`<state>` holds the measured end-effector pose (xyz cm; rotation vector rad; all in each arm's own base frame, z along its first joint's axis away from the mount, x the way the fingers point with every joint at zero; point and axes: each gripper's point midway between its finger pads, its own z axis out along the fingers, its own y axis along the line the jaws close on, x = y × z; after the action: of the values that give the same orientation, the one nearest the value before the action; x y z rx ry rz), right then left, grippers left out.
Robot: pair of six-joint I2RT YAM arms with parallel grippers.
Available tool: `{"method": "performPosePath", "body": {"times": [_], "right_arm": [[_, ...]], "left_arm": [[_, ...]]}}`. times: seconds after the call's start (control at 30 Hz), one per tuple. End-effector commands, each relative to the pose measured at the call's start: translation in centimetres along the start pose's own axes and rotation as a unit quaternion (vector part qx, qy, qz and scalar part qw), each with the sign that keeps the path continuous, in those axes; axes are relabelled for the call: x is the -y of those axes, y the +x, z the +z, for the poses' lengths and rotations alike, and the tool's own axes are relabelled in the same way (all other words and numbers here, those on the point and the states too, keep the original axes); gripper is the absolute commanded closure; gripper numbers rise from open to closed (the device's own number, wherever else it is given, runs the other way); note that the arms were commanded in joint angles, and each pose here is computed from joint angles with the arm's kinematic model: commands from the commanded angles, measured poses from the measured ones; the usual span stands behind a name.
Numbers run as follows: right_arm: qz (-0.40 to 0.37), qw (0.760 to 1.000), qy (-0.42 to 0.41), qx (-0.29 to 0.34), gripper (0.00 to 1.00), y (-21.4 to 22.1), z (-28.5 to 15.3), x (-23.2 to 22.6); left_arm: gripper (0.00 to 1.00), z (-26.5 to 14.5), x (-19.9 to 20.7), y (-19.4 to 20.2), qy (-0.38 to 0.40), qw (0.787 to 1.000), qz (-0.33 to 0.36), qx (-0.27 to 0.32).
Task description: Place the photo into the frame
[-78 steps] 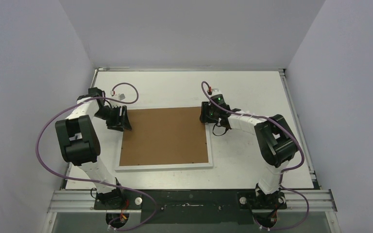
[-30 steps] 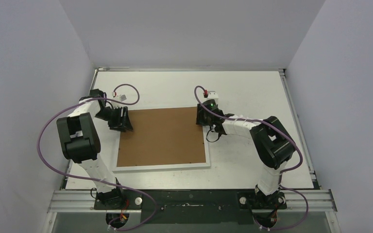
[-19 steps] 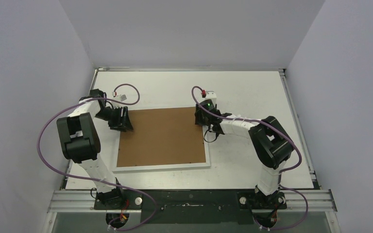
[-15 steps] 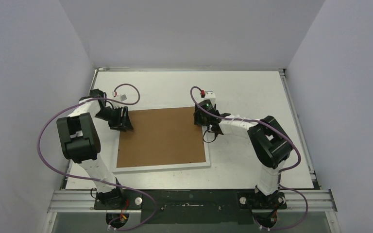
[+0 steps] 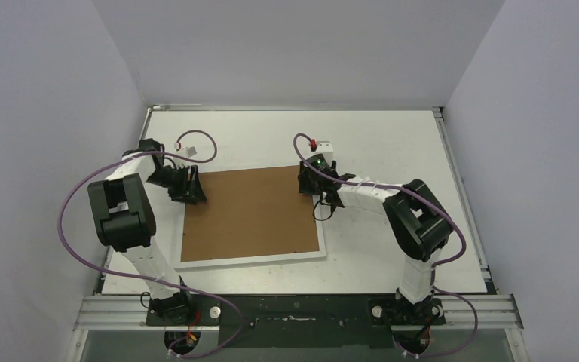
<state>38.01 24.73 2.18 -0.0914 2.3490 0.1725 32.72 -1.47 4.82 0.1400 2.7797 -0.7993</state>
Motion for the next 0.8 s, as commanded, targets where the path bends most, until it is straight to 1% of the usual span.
{"method": "performPosePath", "body": {"times": [0.0,0.07,0.13,0.2,0.27,0.33,0.43,0.53,0.6,0.67,0.77], "right_arm": [[-0.109,0.942,0.058,-0.311,0.35,14.7,-5.8,6.0],[-0.087,0.962,0.025,-0.258,0.25,8.8,-6.0,4.3],[-0.084,0.973,-0.008,-0.213,0.17,3.6,-6.0,2.6],[-0.097,0.980,-0.028,-0.172,0.13,-0.8,-5.3,1.3],[-0.118,0.981,-0.055,-0.142,0.11,-3.7,-3.9,-0.3],[-0.144,0.981,-0.067,-0.110,0.10,-6.6,-2.3,-1.7],[-0.177,0.979,-0.071,-0.073,0.09,-10.0,0.7,-2.9],[-0.165,0.980,-0.098,-0.049,0.08,-12.8,3.7,-3.9],[-0.157,0.982,-0.097,-0.048,0.08,-13.1,6.2,-3.9],[-0.152,0.982,-0.108,-0.037,0.08,-13.9,7.6,-4.6],[-0.133,0.983,-0.119,-0.044,0.08,-13.6,9.2,-4.3]], "left_arm": [[0.52,-1.0,0.0,-2.0,0.006,0.999,0.026,0.018],[0.51,-2.2,0.5,-2.7,0.005,0.999,0.035,0.021],[0.48,-3.6,1.0,-3.4,-0.003,0.998,0.049,0.028],[0.41,-4.8,1.1,-3.6,-0.016,0.998,0.057,0.032],[0.36,-5.7,1.0,-3.3,-0.025,0.998,0.056,0.031],[0.34,-6.4,0.7,-2.6,-0.030,0.998,0.048,0.025],[0.32,-7.3,0.5,-0.9,-0.036,0.998,0.051,0.010],[0.27,-7.3,0.7,1.7,-0.038,0.996,0.074,-0.021],[0.23,-7.4,0.5,3.4,-0.048,0.994,0.092,-0.039],[0.21,-7.3,-0.1,5.4,-0.063,0.990,0.109,-0.062],[0.19,-7.5,-0.5,7.6,-0.073,0.985,0.129,-0.093]]}}
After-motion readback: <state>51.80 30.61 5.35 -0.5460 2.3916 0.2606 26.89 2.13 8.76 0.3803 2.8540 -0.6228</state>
